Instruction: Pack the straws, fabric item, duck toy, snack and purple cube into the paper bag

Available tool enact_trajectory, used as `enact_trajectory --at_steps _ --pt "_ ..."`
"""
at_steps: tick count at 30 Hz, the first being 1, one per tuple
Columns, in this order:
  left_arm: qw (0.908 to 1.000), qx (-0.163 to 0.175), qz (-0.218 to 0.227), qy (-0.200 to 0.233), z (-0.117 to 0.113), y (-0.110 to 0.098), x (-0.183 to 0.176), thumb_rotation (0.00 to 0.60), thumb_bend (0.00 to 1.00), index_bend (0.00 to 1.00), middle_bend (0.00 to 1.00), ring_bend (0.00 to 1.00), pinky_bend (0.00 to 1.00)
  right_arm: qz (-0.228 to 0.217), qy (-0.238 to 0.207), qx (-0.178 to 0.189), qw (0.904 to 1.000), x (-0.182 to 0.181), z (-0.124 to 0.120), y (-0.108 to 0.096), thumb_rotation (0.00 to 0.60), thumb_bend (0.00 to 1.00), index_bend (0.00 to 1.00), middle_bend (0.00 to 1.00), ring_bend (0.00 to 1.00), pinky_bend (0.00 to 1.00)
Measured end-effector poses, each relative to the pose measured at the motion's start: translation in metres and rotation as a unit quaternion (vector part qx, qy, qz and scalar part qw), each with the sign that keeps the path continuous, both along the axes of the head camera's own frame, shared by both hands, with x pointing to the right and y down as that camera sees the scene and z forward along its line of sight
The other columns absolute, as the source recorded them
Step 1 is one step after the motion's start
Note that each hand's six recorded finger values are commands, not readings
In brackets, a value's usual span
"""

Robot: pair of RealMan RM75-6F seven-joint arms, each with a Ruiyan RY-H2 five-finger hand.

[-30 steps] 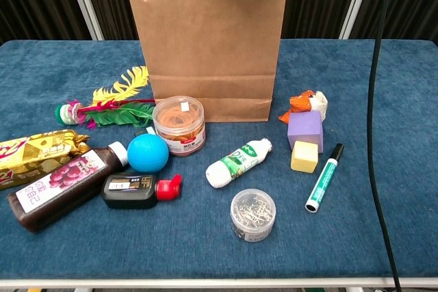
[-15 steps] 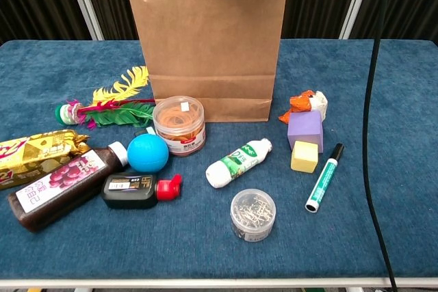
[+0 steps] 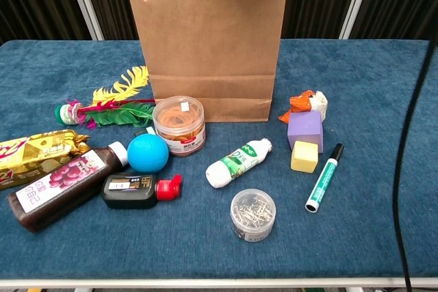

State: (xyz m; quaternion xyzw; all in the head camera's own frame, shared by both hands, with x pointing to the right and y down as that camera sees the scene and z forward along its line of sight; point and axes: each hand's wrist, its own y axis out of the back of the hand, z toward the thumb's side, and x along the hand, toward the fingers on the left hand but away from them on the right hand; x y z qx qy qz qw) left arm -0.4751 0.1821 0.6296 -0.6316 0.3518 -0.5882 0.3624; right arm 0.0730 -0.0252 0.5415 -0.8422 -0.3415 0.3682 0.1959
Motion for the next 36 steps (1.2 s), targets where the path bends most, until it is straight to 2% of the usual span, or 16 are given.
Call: enact_trajectory --at_steps 2,8,14,20,25,36 --pt "1.0000 0.000 -0.001 -0.002 -0.001 0.001 -0.001 0.600 0.06 0.08 0.03 0.00 0.17 -0.006 0.011 -0.018 0.9998 0.000 0.007 0.005 0.600 0.00 0.20 0.24 0.13 0.32" --pt "1.0000 -0.001 -0.007 -0.003 -0.002 0.002 -0.005 0.600 0.06 0.08 0.03 0.00 0.17 -0.015 0.026 -0.037 0.9989 -0.005 0.029 0.007 0.600 0.00 0.20 0.23 0.12 0.32" --pt "1.0000 -0.003 -0.008 -0.003 0.000 0.002 -0.006 0.600 0.06 0.08 0.03 0.00 0.17 -0.017 0.037 -0.072 0.9966 -0.011 0.057 0.012 0.600 0.00 0.20 0.22 0.11 0.32" --pt "1.0000 -0.003 -0.009 -0.002 0.000 0.002 -0.007 0.600 0.06 0.08 0.03 0.00 0.17 -0.019 0.036 -0.107 0.9934 -0.013 0.072 0.019 0.600 0.00 0.19 0.22 0.10 0.32" --pt "1.0000 -0.002 -0.008 -0.002 -0.001 0.002 -0.007 0.600 0.06 0.08 0.03 0.00 0.17 -0.026 0.021 -0.099 0.9946 -0.019 0.062 0.018 0.600 0.00 0.18 0.22 0.10 0.32" --pt "1.0000 -0.003 -0.002 0.000 0.000 0.002 -0.002 0.600 0.06 0.08 0.03 0.00 0.17 -0.023 -0.035 -0.034 0.9985 -0.022 0.002 0.005 0.600 0.00 0.18 0.23 0.10 0.32"
